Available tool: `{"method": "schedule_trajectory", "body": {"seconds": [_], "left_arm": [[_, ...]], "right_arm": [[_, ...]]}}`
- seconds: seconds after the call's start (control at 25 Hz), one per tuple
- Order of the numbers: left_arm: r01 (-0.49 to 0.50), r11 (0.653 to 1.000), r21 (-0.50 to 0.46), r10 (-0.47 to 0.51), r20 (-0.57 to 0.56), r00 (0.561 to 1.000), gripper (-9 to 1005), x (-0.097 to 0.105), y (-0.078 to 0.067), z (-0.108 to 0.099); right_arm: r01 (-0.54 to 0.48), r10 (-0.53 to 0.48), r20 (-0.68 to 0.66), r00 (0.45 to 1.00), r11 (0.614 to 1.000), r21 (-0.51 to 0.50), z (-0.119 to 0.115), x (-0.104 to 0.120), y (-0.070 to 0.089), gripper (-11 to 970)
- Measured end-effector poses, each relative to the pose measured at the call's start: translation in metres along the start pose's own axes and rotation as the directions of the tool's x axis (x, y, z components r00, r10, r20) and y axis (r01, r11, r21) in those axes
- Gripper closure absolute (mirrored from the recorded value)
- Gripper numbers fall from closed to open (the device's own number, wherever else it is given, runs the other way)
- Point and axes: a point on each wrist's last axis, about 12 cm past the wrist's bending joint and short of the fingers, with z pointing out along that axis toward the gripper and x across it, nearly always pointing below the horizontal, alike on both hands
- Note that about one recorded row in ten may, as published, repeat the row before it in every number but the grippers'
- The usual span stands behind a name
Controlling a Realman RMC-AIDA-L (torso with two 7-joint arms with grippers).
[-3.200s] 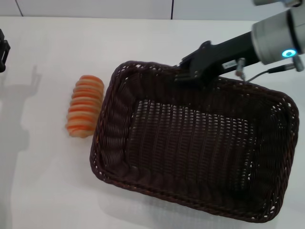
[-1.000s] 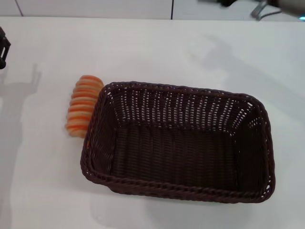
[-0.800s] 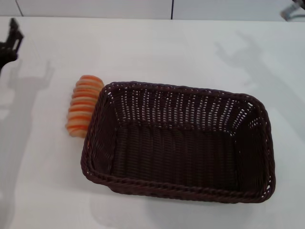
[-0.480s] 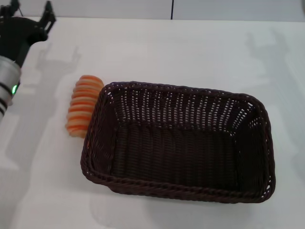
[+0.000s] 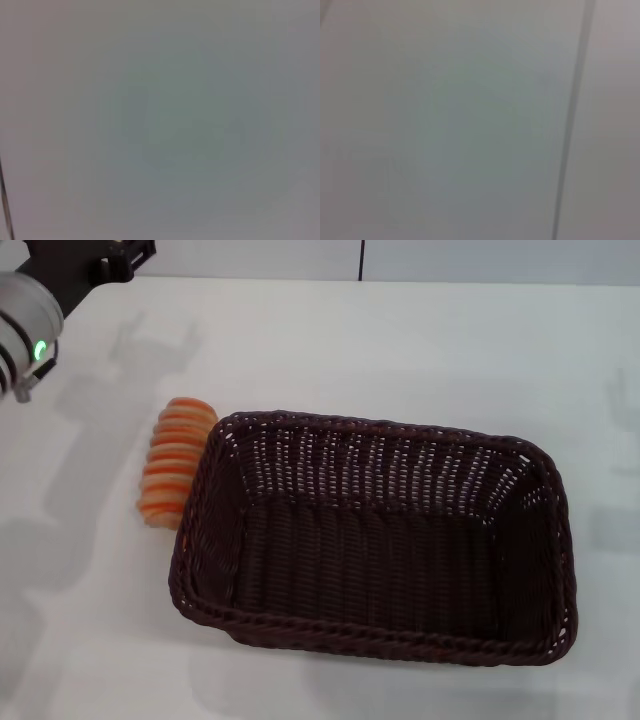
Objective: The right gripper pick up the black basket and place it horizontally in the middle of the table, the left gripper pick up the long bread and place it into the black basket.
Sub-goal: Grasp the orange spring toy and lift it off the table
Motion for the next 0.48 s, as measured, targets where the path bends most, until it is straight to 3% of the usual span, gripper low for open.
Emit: {"method": "schedule_trajectory", "body": {"seconds": [0.08, 0.32, 0.36, 0.48], "left_arm": [[-0.033, 0.999, 0.008, 0.034, -0.189, 0.981, 213, -0.026, -0.004, -0.003], [-0.071, 0.996, 0.050, 0.083, -0.325, 0.942, 213, -0.046, -0.015, -0.017], [-0.094, 0.992, 0.087, 0.122, -0.401, 0.908, 213, -0.054, -0.022, -0.026], [-0.107, 0.988, 0.108, 0.145, -0.449, 0.882, 213, -0.057, -0.027, -0.029]], "right_arm": [[-0.073, 0.074, -0.065, 0.995, 0.997, 0.023, -0.018, 0.019, -0.012, 189], [-0.154, 0.162, -0.132, 0.978, 0.986, 0.068, -0.039, 0.041, -0.028, 191], [-0.174, 0.184, -0.143, 0.973, 0.982, 0.077, -0.042, 0.045, -0.031, 191], [-0.190, 0.204, -0.160, 0.966, 0.977, 0.100, -0.045, 0.054, -0.040, 190]]}}
